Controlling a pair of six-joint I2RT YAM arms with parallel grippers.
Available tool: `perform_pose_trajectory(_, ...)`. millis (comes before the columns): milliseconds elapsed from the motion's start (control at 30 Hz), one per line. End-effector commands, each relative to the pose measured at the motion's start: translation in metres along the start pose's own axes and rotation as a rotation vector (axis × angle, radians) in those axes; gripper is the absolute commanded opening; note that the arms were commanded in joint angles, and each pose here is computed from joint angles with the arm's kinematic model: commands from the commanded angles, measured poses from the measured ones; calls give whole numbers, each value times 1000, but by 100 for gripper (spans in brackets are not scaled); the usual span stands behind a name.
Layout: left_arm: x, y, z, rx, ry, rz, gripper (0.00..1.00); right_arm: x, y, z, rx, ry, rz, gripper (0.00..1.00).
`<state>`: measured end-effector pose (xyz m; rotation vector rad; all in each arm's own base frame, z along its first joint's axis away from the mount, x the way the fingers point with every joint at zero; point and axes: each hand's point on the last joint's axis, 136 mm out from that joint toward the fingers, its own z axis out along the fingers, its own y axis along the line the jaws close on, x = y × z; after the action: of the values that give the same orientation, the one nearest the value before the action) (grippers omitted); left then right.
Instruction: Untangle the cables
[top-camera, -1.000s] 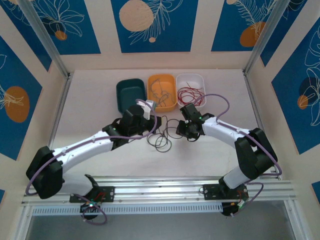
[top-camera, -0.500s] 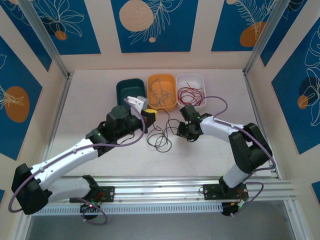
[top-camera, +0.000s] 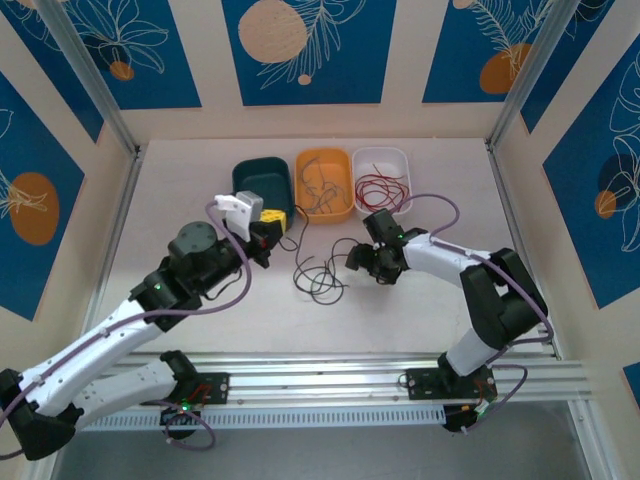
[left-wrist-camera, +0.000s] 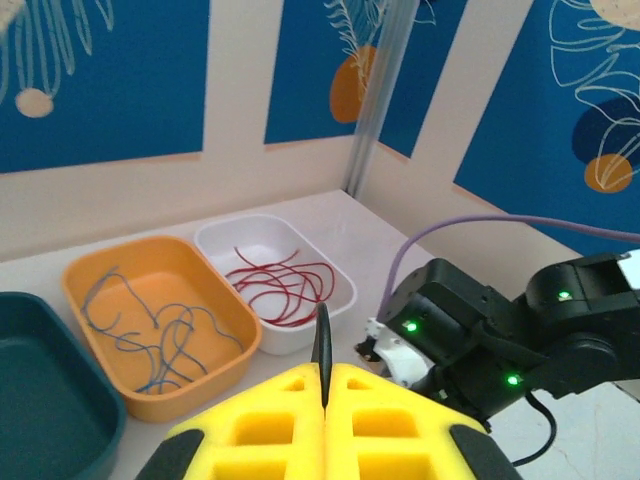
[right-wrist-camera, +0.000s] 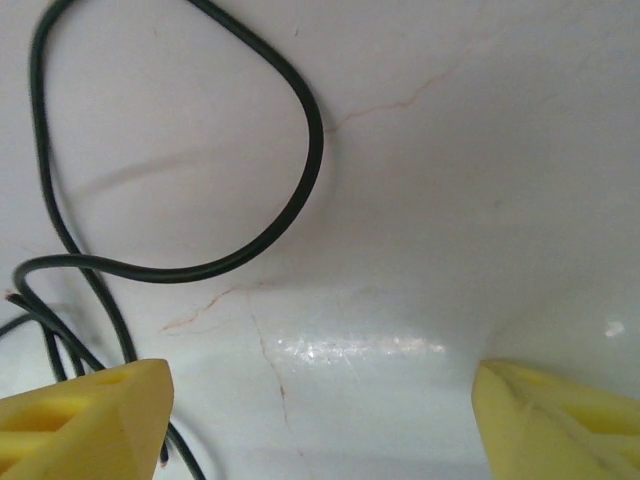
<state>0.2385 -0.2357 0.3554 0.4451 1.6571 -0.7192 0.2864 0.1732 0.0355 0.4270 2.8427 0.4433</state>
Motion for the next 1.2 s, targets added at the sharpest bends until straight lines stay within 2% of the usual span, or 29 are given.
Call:
perform_pose_trajectory(0,-19,14,-14,-86,-38,36,0,-3,-2,-19,-8,-32,4,88)
perform_pose_trajectory(100,-25,24,-18,-147,-32,58,0,-8,-4,-33,2,-65,-6,99)
perform_pose_trajectory(133,-27,28,-19,-165,-31,65,0,-10,-5,-39,4,-78,-8,99)
perform_pose_trajectory(367,-46,50,-6,-242,-31,81,0,-15,-7,-73,-28,-169,-20,99)
perform_pose_trajectory(567,-56,95,18,-331,-16,50,0,-15,-8,-98,-61,-234,-41,99)
perform_pose_trajectory(800,-67,146,40,-465,-11,90,0,-11,-16,-110,-57,-265,-36,99)
perform_pose_trajectory(1000,-60,184,62,-545,50,130,0,-12,-14,-115,-77,-282,-22,99)
perform_pose_trajectory(1167,-41,205,84,-579,136,156,0,-13,-12,-116,-81,-280,-18,99)
